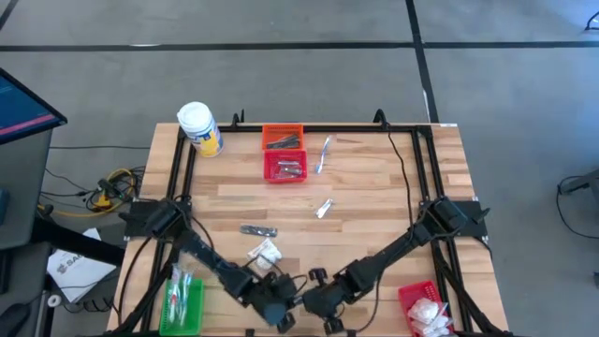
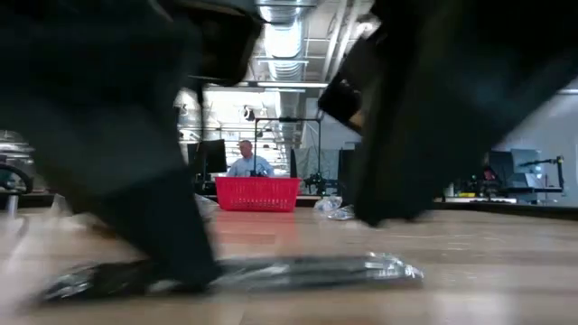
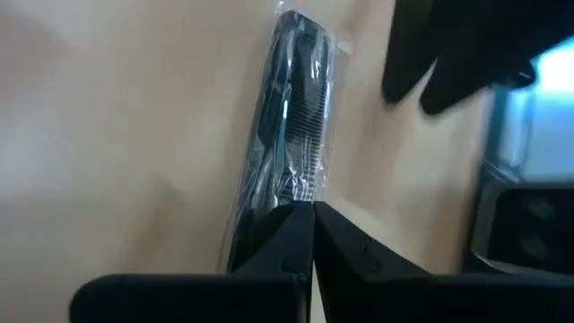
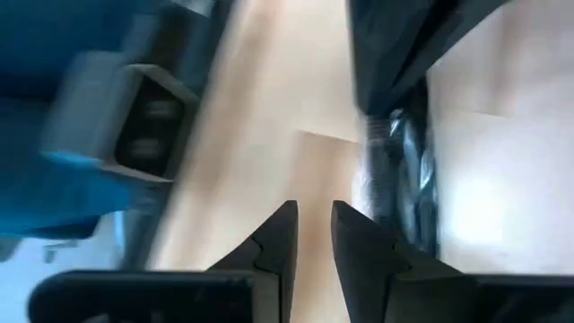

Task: Pick & Place Travel size toiletries
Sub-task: Move the combs to the center of the table, then put the comb into the orange basket

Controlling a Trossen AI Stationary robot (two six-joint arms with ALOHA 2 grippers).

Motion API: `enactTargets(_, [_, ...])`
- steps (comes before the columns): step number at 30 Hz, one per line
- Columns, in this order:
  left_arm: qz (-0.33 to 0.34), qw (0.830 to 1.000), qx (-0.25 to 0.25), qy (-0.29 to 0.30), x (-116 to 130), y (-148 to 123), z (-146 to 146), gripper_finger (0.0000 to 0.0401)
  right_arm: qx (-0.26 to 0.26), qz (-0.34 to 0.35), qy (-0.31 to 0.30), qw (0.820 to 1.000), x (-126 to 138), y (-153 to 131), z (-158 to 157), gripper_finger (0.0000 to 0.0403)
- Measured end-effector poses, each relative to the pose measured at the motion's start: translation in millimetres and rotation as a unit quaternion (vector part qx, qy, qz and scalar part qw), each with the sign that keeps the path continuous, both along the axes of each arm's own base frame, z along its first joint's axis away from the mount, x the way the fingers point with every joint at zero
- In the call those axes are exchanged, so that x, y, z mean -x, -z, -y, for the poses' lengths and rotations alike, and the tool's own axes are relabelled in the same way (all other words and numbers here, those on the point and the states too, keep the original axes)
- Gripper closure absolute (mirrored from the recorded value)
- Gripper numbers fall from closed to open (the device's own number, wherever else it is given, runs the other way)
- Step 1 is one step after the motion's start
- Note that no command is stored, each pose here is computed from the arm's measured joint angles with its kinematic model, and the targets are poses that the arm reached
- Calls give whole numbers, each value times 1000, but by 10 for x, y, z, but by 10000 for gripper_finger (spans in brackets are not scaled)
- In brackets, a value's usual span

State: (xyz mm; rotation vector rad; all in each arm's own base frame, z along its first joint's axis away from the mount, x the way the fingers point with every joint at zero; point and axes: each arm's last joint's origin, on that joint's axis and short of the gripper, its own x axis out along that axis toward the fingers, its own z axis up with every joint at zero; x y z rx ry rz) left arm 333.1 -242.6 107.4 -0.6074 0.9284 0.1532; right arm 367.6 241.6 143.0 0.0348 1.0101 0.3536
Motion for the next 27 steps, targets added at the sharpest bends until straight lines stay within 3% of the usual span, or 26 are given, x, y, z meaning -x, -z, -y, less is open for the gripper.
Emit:
enactTargets(6, [-3, 997, -58, 42, -280, -55, -506, 401, 64, -14, 47, 997, -69, 39, 253, 337])
enactTargets(10, [-7, 993, -101, 66, -274, -118, -727, 401, 106, -22, 63, 992, -27, -21, 349, 337])
enactTargets(15, [29, 986, -151, 60, -11, -394, -819, 401, 155, -5, 88, 984, -7, -185, 480, 337])
enactTargets(23, [119, 977, -178, -10, 609, -819, -947, 401, 150, 50, 89, 983, 46, -604, 549, 337])
enactTargets(27, [151, 970, -189, -21, 764, -913, -1010, 401, 158, 77, 75, 982, 130, -788, 514, 337])
